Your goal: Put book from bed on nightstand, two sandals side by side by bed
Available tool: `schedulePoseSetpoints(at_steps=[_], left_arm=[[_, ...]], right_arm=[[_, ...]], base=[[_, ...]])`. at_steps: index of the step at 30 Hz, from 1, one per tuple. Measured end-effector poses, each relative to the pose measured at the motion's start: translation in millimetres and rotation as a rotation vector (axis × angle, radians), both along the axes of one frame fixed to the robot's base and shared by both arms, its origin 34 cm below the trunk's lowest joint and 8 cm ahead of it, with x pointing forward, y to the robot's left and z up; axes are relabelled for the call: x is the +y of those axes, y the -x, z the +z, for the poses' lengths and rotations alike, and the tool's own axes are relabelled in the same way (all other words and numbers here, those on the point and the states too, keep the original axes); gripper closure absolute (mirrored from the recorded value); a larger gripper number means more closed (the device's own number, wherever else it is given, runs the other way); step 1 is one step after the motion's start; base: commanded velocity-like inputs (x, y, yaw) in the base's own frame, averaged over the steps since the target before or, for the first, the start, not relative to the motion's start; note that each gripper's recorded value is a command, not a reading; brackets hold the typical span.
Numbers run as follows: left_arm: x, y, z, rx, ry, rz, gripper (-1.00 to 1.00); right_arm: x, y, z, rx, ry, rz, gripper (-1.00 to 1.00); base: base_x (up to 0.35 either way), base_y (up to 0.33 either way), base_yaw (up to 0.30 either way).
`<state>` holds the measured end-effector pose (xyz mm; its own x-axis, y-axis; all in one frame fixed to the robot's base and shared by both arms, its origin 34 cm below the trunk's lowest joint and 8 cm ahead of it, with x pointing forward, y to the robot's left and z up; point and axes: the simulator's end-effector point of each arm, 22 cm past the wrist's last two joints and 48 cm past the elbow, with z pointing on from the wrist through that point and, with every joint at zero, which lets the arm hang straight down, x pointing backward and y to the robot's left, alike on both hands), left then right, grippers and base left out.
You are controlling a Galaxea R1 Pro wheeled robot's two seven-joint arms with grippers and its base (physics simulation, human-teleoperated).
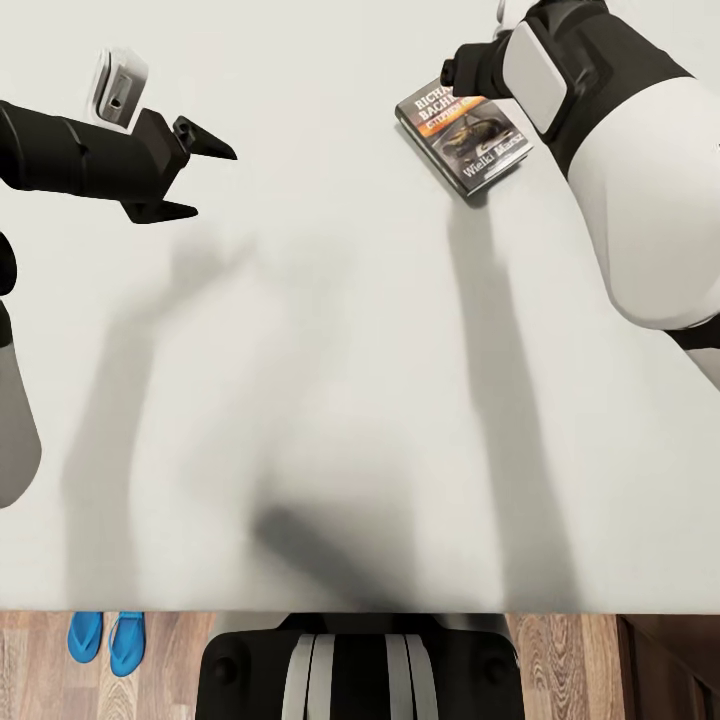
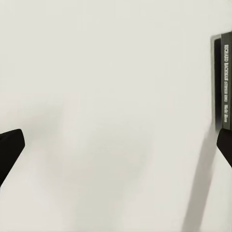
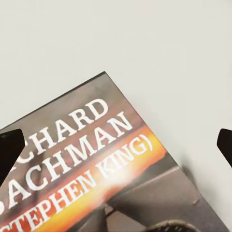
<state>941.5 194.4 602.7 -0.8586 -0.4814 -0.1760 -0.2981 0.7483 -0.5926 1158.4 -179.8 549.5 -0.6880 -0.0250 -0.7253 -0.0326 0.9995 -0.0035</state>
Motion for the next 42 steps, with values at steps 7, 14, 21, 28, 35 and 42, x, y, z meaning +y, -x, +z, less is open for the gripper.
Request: schedulePoseSetpoints(at_steps=[7, 14, 21, 28, 35, 42], left_arm=[[0.1, 0.0, -0.1, 0.0, -0.001, 0.0, -1.0], [0.1, 0.2, -0.3, 0.001, -0.001, 0.0, -1.0], [-0.1, 0.3, -0.4, 0.001, -0.002, -0.001, -1.0], [-0.1, 0.3, -0.4, 0.001, -0.002, -0.001, -1.0], [0.2, 0.3, -0.5, 0.001, -0.002, -0.001, -1.0], [0.7, 0.4, -0.6, 0.002, -0.004, 0.0, -1.0]], right_arm=[[0.1, 2.0, -3.5, 0.008, -0.001, 0.0, -1.0], [0.7, 9.1, -15.4, 0.035, -0.002, 0.001, -1.0], [1.4, 7.6, -16.7, 0.01, -0.002, 0.002, -1.0], [2.1, 1.0, -10.2, -0.039, -0.003, 0.003, -1.0], [2.4, -0.1, -9.1, -0.05, -0.003, 0.003, -1.0], [2.5, 0.6, -10.2, -0.046, -0.003, 0.003, -1.0]], base=[[0.002, 0.0, 0.0], [0.0, 0.0, 0.0], [0.0, 0.0, 0.0], [0.0, 0.0, 0.0], [0.0, 0.0, 0.0], [0.0, 0.0, 0.0]])
